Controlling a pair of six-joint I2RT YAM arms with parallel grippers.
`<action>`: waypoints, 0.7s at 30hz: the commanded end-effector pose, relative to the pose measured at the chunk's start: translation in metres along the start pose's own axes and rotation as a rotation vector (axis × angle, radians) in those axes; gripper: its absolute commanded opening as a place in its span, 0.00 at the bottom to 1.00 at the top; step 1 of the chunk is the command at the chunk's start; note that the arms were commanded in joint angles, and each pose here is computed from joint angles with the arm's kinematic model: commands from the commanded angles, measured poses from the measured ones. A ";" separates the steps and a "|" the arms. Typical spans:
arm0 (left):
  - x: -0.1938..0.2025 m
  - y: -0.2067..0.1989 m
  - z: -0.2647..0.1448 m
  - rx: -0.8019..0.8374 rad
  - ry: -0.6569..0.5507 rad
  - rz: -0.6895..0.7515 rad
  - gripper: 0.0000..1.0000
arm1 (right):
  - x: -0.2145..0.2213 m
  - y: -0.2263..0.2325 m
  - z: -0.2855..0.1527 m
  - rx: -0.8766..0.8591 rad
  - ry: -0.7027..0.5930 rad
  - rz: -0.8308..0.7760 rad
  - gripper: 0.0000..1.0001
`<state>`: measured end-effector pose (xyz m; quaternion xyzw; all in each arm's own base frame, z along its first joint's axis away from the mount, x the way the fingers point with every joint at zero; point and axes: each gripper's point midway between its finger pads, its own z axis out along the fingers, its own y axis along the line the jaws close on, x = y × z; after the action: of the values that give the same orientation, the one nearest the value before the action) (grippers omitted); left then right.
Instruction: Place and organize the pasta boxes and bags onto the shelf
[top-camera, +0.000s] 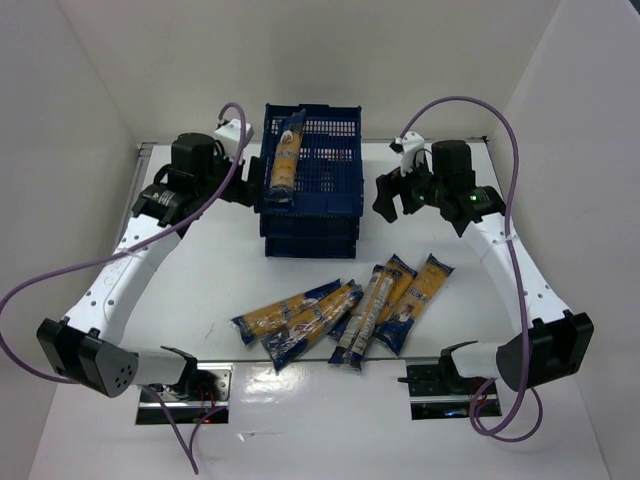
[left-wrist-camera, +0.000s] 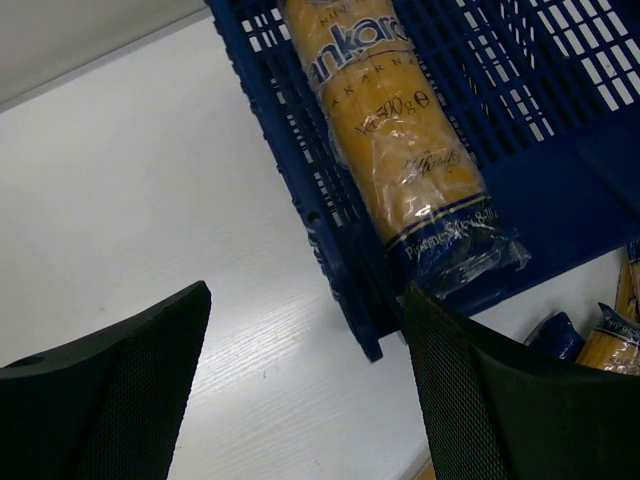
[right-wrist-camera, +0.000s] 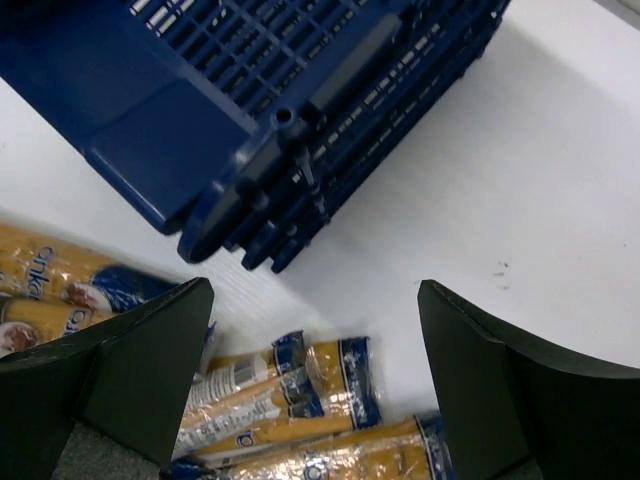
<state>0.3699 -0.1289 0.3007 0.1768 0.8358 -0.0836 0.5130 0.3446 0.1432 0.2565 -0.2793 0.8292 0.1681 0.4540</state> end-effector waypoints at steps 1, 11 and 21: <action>-0.002 -0.012 0.019 0.074 0.012 -0.029 0.84 | -0.027 0.005 0.008 -0.055 -0.067 0.003 0.91; 0.016 -0.010 0.050 0.067 0.071 -0.042 0.81 | -0.029 0.012 0.025 -0.091 -0.060 0.000 0.91; 0.007 -0.011 0.055 0.076 0.066 -0.042 0.77 | -0.049 0.024 0.013 -0.131 -0.108 -0.015 0.90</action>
<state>0.3983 -0.1461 0.2509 0.1804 0.8662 -0.1032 0.4544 0.3590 0.1708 0.2478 -0.2917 0.8271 0.2118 0.4312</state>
